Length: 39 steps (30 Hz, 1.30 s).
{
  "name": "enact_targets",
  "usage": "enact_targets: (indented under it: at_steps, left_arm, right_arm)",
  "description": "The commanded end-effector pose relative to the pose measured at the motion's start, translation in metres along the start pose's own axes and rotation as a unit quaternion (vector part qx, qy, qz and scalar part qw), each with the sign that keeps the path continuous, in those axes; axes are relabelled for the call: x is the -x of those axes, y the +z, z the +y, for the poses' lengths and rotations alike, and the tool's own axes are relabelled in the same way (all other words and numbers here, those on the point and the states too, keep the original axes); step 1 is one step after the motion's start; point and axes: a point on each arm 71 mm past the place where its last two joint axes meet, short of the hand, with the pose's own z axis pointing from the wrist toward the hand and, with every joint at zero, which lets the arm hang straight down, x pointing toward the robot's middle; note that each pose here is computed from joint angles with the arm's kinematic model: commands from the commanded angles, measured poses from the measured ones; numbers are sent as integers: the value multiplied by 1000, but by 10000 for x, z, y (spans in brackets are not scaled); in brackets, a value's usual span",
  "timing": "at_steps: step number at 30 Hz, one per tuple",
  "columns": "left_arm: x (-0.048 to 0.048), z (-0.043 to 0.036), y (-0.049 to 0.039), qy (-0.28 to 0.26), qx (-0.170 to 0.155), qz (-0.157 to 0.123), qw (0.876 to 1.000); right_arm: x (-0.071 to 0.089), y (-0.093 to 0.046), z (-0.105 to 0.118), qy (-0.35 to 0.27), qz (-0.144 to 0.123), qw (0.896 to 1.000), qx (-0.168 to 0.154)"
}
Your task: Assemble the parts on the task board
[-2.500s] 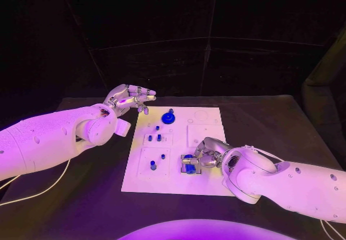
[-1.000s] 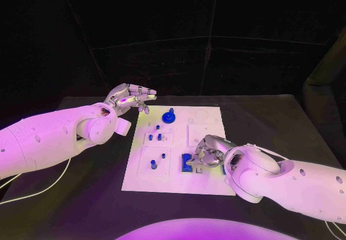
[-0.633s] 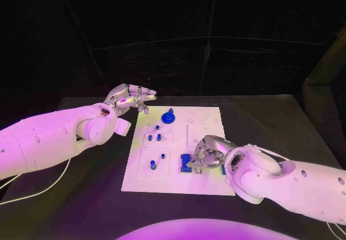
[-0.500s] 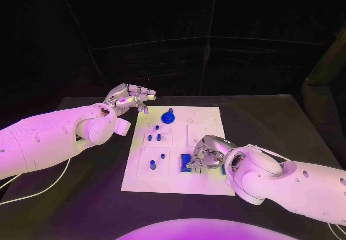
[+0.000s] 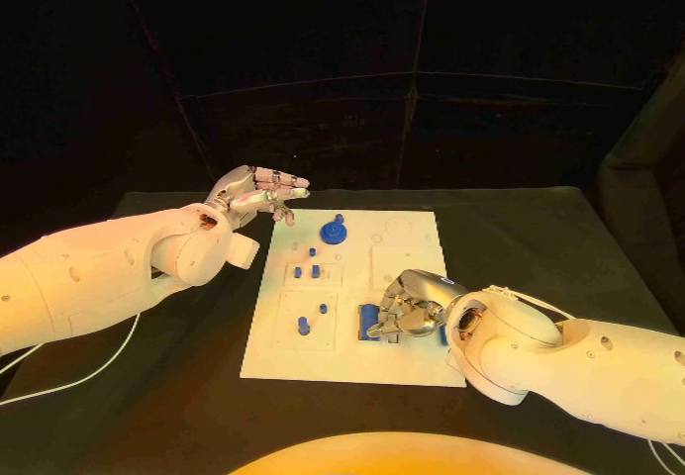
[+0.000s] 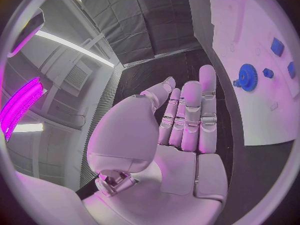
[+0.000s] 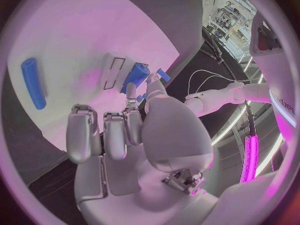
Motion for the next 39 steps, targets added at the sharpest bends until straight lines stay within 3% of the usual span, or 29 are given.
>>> enact_targets:
  at_steps: [1, 14, 20, 28, 39]
  left_arm:
    - [-10, -14, 3, -3, -3, 5, 1000]
    - [-7, -14, -2, -4, -2, 5, 1000]
    - [2, -14, -9, -3, -2, 4, 1000]
    - [20, -13, -20, -3, -1, 2, 1000]
    - [21, -17, -27, -3, -3, 2, 1000]
  right_arm:
    - [-19, 17, 5, -16, 12, 1000, -6]
    - [25, 45, -14, -23, -25, 999, -28]
    - [40, 4, -53, -1, -20, 1000, -19]
    - [101, -147, -187, 36, -9, 999, -5]
    - [314, -446, -645, -2, -35, 997, -63]
